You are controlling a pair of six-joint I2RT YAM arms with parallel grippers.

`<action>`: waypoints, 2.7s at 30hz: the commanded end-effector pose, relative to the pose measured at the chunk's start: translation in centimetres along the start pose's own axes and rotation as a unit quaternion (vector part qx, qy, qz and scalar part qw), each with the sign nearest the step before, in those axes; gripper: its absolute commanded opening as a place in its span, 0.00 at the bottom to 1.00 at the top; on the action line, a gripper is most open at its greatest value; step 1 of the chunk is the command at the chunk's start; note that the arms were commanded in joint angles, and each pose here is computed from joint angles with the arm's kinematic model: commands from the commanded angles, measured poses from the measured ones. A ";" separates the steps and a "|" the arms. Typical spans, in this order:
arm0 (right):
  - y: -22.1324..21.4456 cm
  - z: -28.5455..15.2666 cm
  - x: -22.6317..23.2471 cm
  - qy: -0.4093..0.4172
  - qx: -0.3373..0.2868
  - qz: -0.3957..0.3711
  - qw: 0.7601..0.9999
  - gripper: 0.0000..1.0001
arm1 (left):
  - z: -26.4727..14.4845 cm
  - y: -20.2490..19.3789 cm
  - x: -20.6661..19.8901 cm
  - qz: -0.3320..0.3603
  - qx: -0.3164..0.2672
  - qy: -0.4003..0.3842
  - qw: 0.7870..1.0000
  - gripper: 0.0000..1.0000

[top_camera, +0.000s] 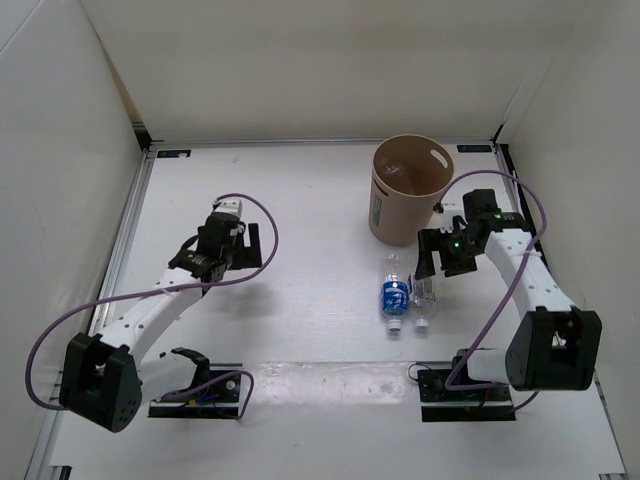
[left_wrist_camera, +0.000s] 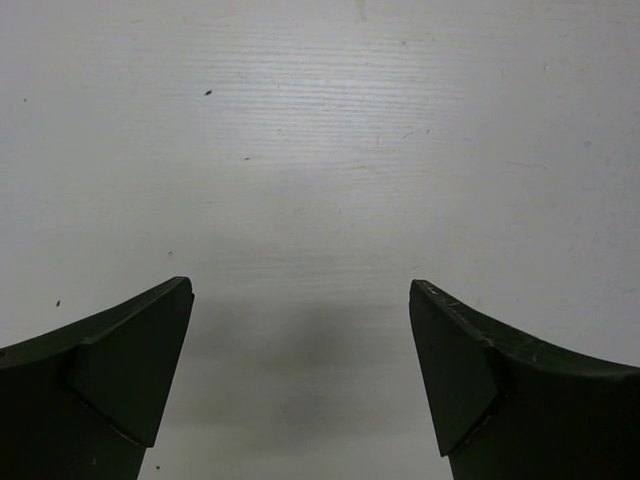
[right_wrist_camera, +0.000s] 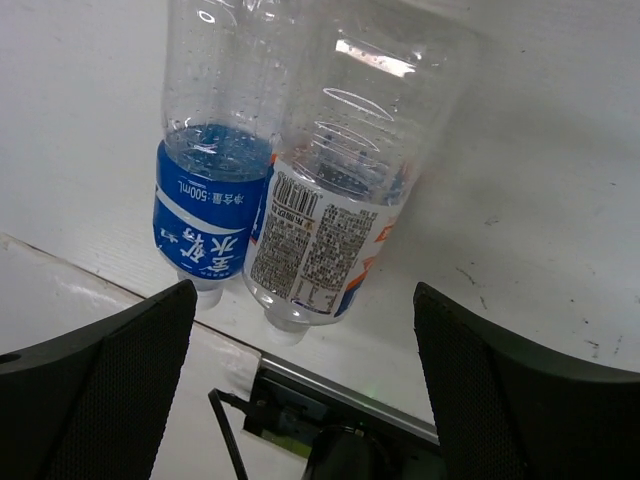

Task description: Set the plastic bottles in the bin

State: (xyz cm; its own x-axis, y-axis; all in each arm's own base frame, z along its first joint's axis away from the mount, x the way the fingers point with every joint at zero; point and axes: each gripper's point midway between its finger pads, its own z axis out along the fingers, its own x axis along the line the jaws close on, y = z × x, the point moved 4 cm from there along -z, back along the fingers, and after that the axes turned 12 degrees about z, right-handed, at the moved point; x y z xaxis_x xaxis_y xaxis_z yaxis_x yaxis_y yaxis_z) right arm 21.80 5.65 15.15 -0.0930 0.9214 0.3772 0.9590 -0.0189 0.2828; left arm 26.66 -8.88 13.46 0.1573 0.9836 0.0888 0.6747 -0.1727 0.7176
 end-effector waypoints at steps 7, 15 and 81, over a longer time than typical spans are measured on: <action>0.5 1.8 -0.2 -0.013 0.053 0.025 0.998 0.90 | -1.9 -2.1 2.1 0.005 -0.001 0.032 0.999 1.00; 0.5 2.7 -1.1 -0.034 0.080 0.048 0.995 0.90 | -2.0 -2.4 2.7 -0.001 0.000 0.040 0.999 1.00; 6.0 -4.9 -7.1 -0.023 -0.140 0.254 0.957 0.00 | 2.4 -1.5 0.3 -0.039 0.083 -0.017 0.996 1.00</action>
State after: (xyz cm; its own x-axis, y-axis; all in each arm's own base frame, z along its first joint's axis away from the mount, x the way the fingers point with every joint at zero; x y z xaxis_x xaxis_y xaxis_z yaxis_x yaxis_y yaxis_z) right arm 24.56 -3.55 14.99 0.4312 0.8139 0.3894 0.8268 -0.5292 0.1905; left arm 26.30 -7.60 9.29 0.1143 0.9923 0.0481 0.8205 -0.1216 0.5586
